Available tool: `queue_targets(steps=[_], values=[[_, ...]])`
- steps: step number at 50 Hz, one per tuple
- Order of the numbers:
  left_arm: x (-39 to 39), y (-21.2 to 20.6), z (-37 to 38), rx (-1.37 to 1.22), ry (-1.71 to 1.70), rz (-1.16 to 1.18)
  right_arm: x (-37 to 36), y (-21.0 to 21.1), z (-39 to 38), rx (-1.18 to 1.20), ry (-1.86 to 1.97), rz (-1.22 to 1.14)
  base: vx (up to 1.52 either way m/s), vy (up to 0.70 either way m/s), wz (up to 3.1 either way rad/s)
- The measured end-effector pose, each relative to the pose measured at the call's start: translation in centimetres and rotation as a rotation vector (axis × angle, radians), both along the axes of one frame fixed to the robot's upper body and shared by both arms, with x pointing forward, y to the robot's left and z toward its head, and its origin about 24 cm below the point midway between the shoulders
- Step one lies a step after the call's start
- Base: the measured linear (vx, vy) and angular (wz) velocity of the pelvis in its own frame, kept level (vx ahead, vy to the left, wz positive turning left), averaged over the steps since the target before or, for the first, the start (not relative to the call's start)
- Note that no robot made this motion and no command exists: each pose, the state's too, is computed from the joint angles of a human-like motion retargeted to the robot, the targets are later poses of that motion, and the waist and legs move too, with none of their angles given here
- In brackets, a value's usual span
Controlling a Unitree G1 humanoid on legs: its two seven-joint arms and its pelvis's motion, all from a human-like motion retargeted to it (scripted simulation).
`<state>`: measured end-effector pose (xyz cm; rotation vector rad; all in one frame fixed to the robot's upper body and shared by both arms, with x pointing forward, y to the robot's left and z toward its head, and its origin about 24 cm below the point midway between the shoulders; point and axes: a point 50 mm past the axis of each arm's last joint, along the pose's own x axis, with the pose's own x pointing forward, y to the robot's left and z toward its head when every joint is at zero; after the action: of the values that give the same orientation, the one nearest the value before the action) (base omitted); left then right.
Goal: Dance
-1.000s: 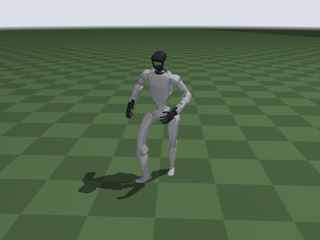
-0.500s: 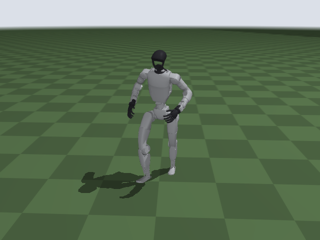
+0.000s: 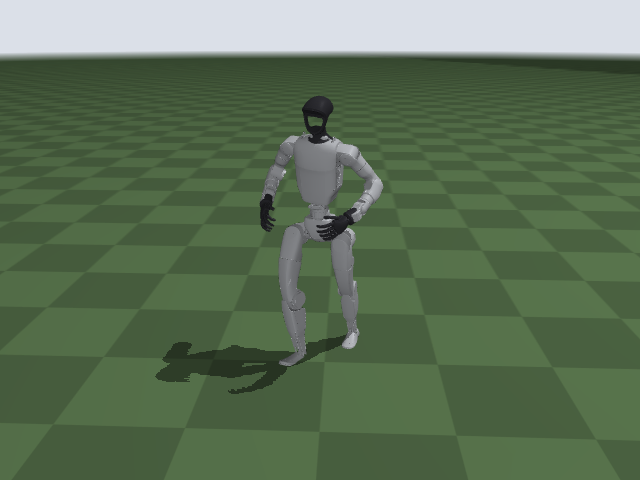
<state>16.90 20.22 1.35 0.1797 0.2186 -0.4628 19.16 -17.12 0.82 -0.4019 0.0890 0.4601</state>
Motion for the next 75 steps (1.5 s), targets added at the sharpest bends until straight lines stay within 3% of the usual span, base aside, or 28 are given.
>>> queue_targets(steps=[22, 43, 61, 75], values=[[0.6, -2.5, 0.6, -0.189, 0.033, -0.164, 1.3, -0.9, -0.6, 0.032, 0.107, 0.043, -0.13, 0.05, -0.16], [0.5, 1.2, -0.6, -0.069, 0.046, -0.033, 3.1, 0.3, 1.0, 0.021, -0.009, 0.06, -0.14, -0.04, -0.05], [-8.5, 4.0, -14.9, 0.136, 0.714, 0.379, 2.1, 0.9, -6.6, -0.055, 0.258, -0.075, -0.01, -0.12, -0.13], [-14.6, 1.8, -18.6, 0.191, 1.099, 0.429, -3.1, -0.4, -13.9, -0.162, 0.646, -0.191, -0.01, -0.08, -0.02]])
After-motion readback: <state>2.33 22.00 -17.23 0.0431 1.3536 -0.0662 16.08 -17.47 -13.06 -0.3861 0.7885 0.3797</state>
